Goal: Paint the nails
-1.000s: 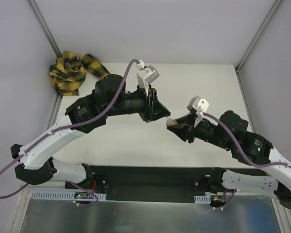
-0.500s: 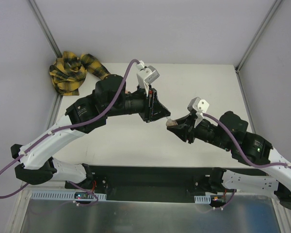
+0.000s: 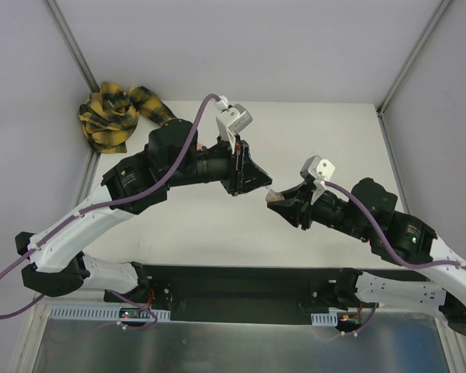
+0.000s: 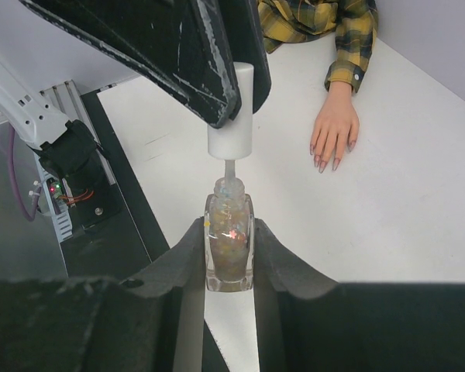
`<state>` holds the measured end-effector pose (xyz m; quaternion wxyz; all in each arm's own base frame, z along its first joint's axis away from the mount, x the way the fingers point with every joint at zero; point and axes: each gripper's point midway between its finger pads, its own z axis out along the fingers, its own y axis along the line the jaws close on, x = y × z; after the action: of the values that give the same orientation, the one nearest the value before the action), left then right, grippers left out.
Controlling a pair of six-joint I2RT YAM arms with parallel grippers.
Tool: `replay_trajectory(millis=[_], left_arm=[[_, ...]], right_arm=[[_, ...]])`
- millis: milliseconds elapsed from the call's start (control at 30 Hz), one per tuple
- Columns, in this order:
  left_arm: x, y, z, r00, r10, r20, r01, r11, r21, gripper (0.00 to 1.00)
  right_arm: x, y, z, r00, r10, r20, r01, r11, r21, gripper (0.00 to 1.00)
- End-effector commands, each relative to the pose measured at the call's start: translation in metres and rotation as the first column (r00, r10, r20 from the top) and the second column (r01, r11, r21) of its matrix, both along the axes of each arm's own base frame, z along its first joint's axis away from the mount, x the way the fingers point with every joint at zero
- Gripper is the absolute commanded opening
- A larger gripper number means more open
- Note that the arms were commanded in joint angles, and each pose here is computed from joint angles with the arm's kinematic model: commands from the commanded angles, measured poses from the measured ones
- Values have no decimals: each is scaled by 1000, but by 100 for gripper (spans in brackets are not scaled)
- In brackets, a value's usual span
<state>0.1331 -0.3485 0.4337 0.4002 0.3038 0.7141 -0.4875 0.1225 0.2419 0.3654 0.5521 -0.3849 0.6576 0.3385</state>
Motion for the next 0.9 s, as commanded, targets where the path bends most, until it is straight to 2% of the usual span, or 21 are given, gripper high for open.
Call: replay_trajectory(millis=[0,867], left_arm=[[-6,8,34,998,-5,66,11,996,-91,0],[-4,12,38,996,15,89,-6,995,-101,0]], right_arm=[[0,1,21,999,3,35,-5,997,74,0],[-2,1,24,999,12,39,-15,997,81,0]])
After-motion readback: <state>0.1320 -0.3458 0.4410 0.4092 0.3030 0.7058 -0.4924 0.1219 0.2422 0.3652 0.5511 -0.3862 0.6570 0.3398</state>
